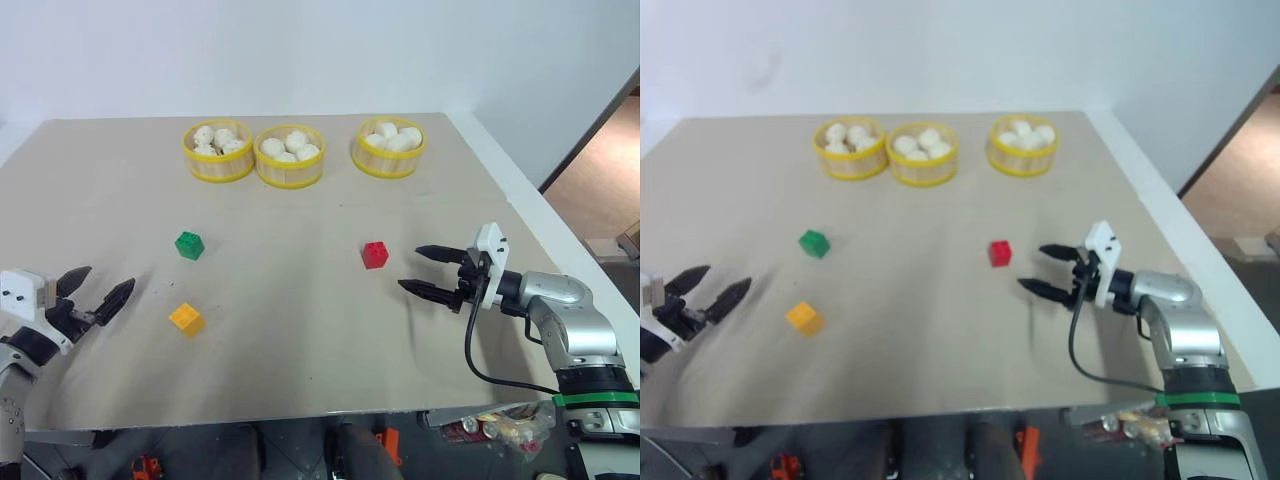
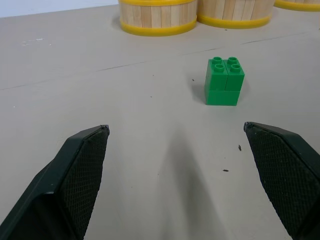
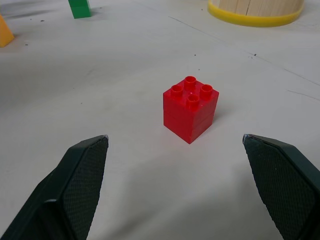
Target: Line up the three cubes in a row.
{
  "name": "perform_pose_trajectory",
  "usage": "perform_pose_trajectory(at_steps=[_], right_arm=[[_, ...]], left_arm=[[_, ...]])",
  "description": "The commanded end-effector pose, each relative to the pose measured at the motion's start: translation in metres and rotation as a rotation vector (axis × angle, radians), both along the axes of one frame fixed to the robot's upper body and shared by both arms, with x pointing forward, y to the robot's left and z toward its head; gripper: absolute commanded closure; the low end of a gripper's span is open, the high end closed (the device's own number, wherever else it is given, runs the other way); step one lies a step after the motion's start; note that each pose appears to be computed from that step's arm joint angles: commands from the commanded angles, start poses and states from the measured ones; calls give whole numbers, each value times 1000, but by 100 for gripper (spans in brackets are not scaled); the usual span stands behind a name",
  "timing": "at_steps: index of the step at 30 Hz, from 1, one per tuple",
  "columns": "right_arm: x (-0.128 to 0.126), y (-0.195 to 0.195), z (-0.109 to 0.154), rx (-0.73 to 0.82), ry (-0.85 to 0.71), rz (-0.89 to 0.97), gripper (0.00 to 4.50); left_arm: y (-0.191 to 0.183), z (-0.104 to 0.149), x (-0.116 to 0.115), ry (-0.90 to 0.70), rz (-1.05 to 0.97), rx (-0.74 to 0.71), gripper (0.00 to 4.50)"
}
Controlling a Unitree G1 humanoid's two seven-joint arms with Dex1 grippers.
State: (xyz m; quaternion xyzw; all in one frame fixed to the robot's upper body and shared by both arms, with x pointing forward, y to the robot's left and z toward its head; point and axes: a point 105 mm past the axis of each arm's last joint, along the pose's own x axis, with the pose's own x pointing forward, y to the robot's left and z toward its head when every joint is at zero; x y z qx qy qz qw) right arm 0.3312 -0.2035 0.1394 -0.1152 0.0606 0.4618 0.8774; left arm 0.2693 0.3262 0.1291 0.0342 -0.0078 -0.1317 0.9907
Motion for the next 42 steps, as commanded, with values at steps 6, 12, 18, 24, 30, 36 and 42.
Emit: perform_pose_trajectory(at_steps=[6,12,18,24,30,36,42], right_arm=[[-1,-7,9,-32,-53,4,0],[-2,-18,8,-57,-52,-10,0],[-3,-38,3,-72,-15,-54,0],[-2,-52,1,-58,-18,-101,0],[-2,-52,0,-52,-41,-109,0],[7,-22,23,-58,-137,-82,0],[27,16,42,-88,-212,-158,0]], left_arm=[[3,9,0,-4,-95,-56,1],[14,7,-3,18,-106,-29,1],[38,10,-6,18,-70,32,1],[45,14,-4,-19,-40,61,1],[42,20,1,-50,-38,69,1],[-35,58,10,-129,-326,95,1],[-129,44,-24,-2,-778,185,1]])
